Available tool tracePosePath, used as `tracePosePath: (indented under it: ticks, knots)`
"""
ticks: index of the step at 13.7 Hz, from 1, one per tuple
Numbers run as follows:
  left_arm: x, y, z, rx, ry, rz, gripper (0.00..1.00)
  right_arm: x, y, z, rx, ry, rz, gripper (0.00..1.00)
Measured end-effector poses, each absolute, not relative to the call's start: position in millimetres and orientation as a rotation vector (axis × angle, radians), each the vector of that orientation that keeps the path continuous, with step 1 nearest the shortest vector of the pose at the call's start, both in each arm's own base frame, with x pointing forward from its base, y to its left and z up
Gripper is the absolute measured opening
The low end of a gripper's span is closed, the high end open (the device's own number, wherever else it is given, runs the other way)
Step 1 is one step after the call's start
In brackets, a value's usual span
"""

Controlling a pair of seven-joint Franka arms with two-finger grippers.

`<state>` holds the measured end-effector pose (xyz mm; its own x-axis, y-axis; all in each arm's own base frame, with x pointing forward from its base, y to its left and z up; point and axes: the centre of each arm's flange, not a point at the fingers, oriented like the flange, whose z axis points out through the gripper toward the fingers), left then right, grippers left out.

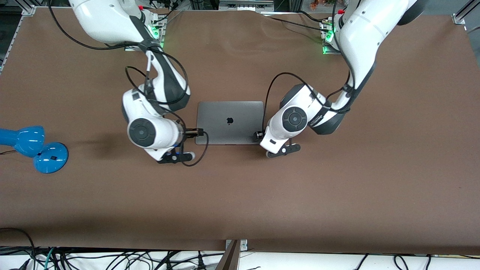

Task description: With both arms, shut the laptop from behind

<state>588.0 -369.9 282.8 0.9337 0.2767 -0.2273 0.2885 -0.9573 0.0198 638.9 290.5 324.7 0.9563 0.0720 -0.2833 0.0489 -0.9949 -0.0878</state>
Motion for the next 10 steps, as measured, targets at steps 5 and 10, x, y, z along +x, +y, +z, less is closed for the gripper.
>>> tracePosePath:
  ticks: [5,10]
  knots:
    - [581,-320,403,3.165,0.393,-0.277,1.0,657,212,374,-3.09,0.078,0.416,1.0]
    - [571,-251,475,3.217,0.235,-0.181,1.0,659,173,419,-3.102,0.167,0.352,1.0]
